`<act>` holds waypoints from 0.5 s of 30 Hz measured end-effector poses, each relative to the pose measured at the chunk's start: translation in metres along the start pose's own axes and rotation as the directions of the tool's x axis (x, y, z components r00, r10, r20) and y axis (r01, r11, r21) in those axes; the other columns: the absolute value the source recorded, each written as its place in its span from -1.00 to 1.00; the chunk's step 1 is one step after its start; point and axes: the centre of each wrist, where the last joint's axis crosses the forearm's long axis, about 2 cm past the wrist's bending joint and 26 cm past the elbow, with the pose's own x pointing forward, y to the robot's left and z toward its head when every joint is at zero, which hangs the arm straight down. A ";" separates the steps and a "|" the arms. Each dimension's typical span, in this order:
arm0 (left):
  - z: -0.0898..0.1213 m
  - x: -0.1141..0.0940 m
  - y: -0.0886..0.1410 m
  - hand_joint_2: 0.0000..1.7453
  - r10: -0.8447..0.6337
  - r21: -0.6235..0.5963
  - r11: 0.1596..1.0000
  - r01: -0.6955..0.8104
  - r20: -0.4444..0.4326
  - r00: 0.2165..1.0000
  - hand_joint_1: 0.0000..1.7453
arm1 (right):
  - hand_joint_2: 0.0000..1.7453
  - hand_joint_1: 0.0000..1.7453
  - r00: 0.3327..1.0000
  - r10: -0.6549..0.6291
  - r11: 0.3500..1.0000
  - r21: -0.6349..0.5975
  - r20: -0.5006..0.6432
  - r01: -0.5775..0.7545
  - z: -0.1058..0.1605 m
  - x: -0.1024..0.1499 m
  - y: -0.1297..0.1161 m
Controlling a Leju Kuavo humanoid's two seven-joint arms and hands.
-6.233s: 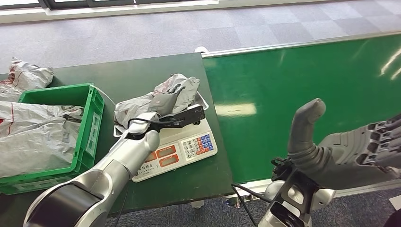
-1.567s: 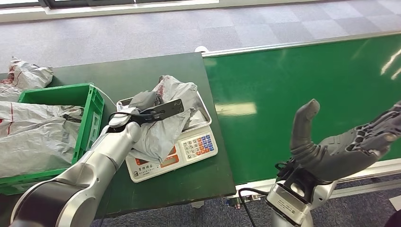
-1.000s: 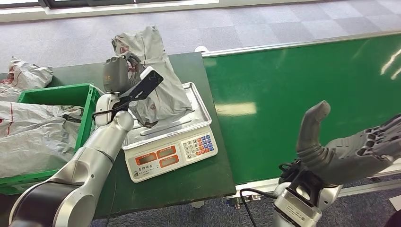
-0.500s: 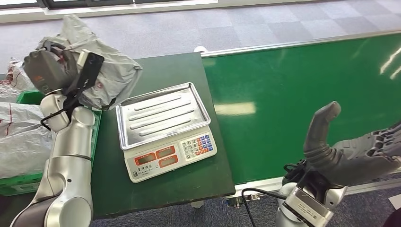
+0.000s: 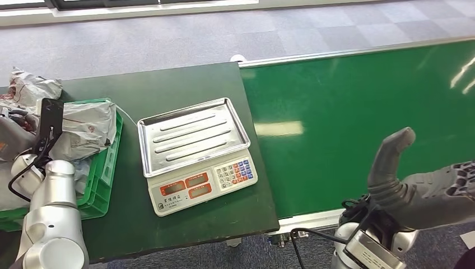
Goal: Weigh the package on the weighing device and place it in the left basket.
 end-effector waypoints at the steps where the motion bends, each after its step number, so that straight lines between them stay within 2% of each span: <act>1: 0.001 -0.002 0.000 1.00 -0.001 -0.003 1.000 0.001 -0.007 1.000 1.00 | 1.00 -1.00 1.000 0.001 1.000 0.000 0.000 -0.001 0.000 0.000 0.000; 4: 0.002 -0.007 -0.001 1.00 -0.003 -0.011 1.000 0.003 -0.026 1.000 -0.50 | 1.00 -1.00 1.000 0.003 1.000 0.000 0.000 -0.003 0.000 0.000 -0.001; 5: 0.003 -0.008 -0.002 0.50 -0.003 -0.014 1.000 0.003 -0.031 1.000 -1.00 | 1.00 -1.00 1.000 0.005 1.000 0.001 0.001 -0.005 0.000 -0.001 -0.001; 8: 0.005 -0.011 -0.004 -1.00 0.011 -0.023 1.000 -0.011 -0.030 1.000 -1.00 | 1.00 -1.00 1.000 0.012 1.000 0.002 0.008 -0.012 -0.001 0.000 -0.002; 11: 0.009 -0.013 -0.007 -1.00 0.053 -0.026 0.998 -0.052 0.009 0.999 -1.00 | 1.00 -1.00 1.000 0.018 1.000 0.004 0.017 -0.018 -0.001 0.000 -0.002; 15: 0.011 -0.005 -0.002 -1.00 0.172 0.065 0.981 -0.184 0.160 0.972 -1.00 | 1.00 -1.00 1.000 0.019 1.000 0.006 0.019 -0.020 -0.001 0.000 -0.002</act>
